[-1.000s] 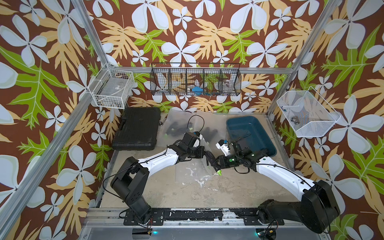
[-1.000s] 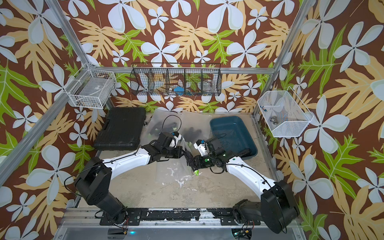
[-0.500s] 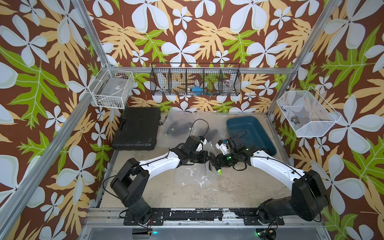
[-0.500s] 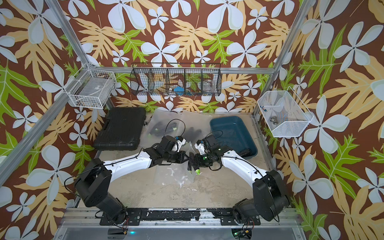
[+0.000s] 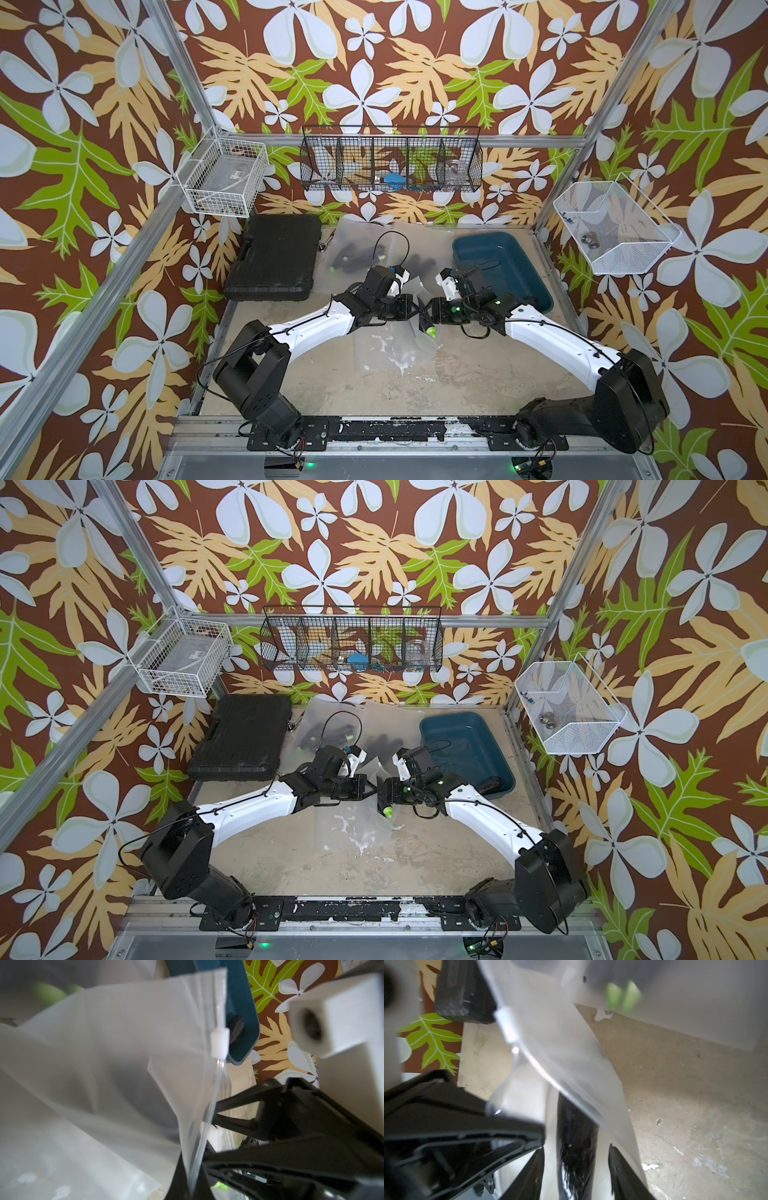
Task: Place the eggplant in a zip-top bag and seal the zipper
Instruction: Place the eggplant in the zipper food storage bag, then pick up the eggplant from the basket.
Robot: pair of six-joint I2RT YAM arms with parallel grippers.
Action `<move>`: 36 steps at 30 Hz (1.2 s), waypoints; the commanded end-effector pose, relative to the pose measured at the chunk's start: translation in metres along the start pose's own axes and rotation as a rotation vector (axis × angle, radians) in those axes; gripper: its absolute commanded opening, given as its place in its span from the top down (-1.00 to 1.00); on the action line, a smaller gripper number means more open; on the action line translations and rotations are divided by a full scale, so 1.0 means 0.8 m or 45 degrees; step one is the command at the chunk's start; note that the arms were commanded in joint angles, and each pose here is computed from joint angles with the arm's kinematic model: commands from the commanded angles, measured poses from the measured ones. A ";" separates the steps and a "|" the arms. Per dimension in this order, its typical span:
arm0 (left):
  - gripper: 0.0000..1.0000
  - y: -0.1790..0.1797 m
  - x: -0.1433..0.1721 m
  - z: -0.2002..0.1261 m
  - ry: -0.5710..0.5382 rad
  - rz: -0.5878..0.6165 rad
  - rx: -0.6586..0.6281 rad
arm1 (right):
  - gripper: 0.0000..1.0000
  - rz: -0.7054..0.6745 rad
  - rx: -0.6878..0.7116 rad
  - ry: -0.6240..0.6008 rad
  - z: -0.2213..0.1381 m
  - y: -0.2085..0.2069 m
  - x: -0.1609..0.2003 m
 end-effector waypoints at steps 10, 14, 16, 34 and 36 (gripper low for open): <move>1.00 -0.005 -0.011 -0.008 -0.056 -0.001 0.029 | 0.70 -0.043 -0.043 0.085 0.022 -0.001 0.018; 1.00 -0.007 -0.011 -0.010 -0.055 0.008 0.024 | 0.71 -0.041 -0.044 0.087 0.031 0.000 0.021; 1.00 -0.005 -0.010 -0.010 -0.057 0.007 0.016 | 0.61 -0.044 -0.047 0.077 0.031 0.001 0.018; 1.00 0.015 -0.003 -0.006 -0.077 0.042 -0.058 | -0.05 0.507 0.869 -0.256 -0.082 -0.184 -0.003; 1.00 0.016 -0.002 -0.006 -0.073 0.046 -0.052 | -0.05 0.559 0.956 -0.199 -0.083 -0.202 0.001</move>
Point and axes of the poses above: each gripper's point midway between its finger pads, its own z axis out along the fingers, its own y axis along the line the jaws close on, x = y × z, the point moved 10 cm from there along -z, back along the fingers, and after that the axes turned 11 degrees about -z, right-handed, at the moved point
